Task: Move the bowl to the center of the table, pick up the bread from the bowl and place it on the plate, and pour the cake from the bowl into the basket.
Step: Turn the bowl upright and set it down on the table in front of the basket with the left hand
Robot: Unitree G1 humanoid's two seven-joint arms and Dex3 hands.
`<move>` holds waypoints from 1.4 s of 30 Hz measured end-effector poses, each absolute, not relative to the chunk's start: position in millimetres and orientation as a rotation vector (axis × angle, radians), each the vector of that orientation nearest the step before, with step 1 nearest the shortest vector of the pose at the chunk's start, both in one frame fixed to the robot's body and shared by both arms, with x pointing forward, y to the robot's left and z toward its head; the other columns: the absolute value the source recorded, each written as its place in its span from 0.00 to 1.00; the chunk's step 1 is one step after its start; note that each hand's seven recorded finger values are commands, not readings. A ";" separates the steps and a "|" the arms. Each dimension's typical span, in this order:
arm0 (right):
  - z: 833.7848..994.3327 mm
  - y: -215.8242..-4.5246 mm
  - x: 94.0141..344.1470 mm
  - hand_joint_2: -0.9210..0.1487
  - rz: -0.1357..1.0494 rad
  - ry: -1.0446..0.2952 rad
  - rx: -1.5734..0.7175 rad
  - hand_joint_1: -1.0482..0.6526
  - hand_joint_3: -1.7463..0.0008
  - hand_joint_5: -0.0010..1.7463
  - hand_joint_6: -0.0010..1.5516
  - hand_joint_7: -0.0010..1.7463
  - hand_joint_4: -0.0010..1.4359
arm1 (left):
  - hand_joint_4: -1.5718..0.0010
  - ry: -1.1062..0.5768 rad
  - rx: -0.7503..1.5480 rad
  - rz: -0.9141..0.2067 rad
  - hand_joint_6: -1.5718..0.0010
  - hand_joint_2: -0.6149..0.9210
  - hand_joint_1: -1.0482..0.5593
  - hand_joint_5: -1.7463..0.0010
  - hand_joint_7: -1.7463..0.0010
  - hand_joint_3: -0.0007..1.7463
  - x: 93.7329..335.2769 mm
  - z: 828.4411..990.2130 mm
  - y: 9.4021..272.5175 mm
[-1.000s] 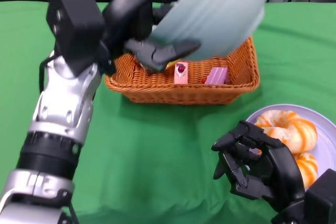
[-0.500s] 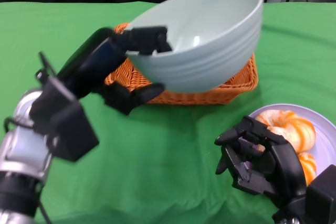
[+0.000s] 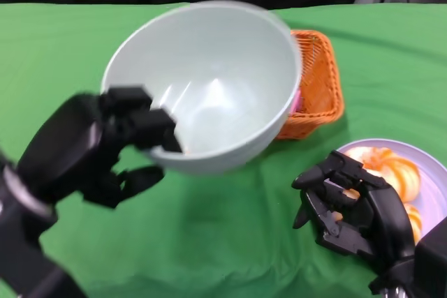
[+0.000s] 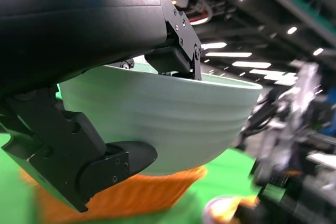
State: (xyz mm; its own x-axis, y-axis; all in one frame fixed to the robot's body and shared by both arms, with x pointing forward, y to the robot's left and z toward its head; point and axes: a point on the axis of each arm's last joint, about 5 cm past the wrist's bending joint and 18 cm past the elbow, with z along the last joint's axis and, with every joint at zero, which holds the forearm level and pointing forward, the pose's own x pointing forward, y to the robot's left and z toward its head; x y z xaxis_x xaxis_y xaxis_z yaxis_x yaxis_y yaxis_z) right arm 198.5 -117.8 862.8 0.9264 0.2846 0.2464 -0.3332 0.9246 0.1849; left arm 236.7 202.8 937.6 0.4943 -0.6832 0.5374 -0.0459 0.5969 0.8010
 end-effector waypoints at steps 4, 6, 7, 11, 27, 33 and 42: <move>863.9 -118.0 199.0 0.12 0.341 -0.217 0.229 0.59 0.62 0.85 0.46 0.66 0.52 | 0.53 -0.999 0.897 -0.411 0.47 0.62 0.64 0.00 0.22 0.75 224.8 923.1 211.0; 863.8 -118.7 199.0 0.13 0.339 -0.218 0.240 0.59 0.62 0.86 0.47 0.65 0.53 | 0.52 -0.994 0.911 -0.393 0.48 0.60 0.65 0.00 0.20 0.77 218.4 915.0 215.3; 863.8 -119.0 199.1 0.13 0.337 -0.219 0.242 0.59 0.62 0.85 0.47 0.65 0.53 | 0.52 -0.983 0.919 -0.387 0.48 0.59 0.66 0.00 0.19 0.78 214.8 910.6 217.6; 863.6 -119.6 199.1 0.14 0.333 -0.218 0.245 0.59 0.60 0.85 0.48 0.65 0.54 | 0.52 -0.953 0.946 -0.366 0.48 0.55 0.69 0.00 0.19 0.79 201.9 894.6 225.3; 865.1 -122.7 199.8 0.10 0.343 -0.204 0.243 0.58 0.66 0.86 0.47 0.65 0.52 | 0.48 -0.822 0.980 -0.436 0.46 0.56 0.71 0.06 0.19 0.76 168.2 851.9 234.3; 865.1 -121.9 199.4 0.11 0.337 -0.203 0.241 0.59 0.65 0.85 0.48 0.65 0.53 | 0.49 -0.755 1.005 -0.441 0.47 0.58 0.73 0.06 0.18 0.72 163.3 841.9 235.9; 866.3 -121.6 197.7 0.18 0.334 -0.211 0.240 0.59 0.57 0.86 0.48 0.67 0.54 | 0.49 -0.682 1.001 -0.427 0.48 0.63 0.72 0.07 0.19 0.66 164.6 831.8 234.9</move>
State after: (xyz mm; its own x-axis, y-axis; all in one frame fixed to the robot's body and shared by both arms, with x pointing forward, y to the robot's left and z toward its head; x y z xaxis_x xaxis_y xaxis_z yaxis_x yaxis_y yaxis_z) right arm 197.7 -121.6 866.3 0.9235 0.2969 0.2427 -0.3466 0.9171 0.1971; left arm 164.6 234.9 831.8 0.7184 -0.6160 0.3232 0.0221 0.4845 0.8745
